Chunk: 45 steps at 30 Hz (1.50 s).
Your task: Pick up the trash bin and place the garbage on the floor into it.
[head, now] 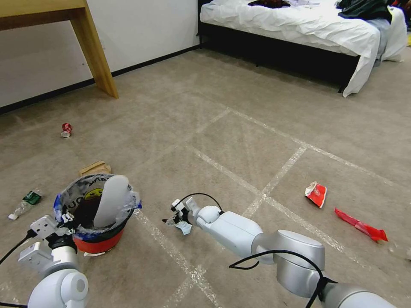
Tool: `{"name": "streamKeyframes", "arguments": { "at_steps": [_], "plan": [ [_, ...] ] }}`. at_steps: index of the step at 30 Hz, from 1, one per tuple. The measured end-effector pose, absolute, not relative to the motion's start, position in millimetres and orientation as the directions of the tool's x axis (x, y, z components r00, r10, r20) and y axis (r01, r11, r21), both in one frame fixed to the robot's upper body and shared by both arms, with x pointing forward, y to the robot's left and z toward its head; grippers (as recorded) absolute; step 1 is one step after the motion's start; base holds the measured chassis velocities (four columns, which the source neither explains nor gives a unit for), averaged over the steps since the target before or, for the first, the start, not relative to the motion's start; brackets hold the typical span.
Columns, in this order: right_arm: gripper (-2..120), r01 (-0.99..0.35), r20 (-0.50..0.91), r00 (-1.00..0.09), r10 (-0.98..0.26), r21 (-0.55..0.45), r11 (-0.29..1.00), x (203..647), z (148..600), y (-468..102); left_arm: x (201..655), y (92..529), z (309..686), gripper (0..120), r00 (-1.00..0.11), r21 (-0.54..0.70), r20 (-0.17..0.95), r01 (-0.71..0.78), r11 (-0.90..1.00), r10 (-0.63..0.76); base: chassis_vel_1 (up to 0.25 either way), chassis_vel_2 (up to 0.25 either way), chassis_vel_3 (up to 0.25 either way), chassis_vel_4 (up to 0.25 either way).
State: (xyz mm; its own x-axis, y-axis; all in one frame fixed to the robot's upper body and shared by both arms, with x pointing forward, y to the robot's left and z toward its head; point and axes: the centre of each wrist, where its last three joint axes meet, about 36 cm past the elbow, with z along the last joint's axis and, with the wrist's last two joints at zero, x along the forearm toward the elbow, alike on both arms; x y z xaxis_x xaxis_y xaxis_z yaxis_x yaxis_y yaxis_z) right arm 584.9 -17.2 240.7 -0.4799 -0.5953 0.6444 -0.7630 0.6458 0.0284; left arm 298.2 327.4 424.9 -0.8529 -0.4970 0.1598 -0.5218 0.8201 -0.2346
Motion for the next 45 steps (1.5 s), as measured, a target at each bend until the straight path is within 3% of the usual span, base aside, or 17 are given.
{"name": "streamKeyframes", "arguments": {
  "at_steps": [13, 45],
  "plan": [
    [100, -0.712, 0.685, -0.472, -0.555, 0.074, 0.698, 566.8, 220.3, -20.4, 294.7, 323.7, 427.4, 4, -0.858, -0.225, 0.155, -0.513, 0.828, -0.489, 0.0, 0.0, 0.0, 0.0],
    [100, -0.761, 0.639, -0.455, -0.62, 0.083, 0.644, 569.0, 223.9, -19.2, 297.7, 322.9, 424.8, 4, -0.857, -0.232, 0.159, -0.514, 0.825, -0.49, -0.022, 0.021, 0.019, -0.019]
  ]
}}
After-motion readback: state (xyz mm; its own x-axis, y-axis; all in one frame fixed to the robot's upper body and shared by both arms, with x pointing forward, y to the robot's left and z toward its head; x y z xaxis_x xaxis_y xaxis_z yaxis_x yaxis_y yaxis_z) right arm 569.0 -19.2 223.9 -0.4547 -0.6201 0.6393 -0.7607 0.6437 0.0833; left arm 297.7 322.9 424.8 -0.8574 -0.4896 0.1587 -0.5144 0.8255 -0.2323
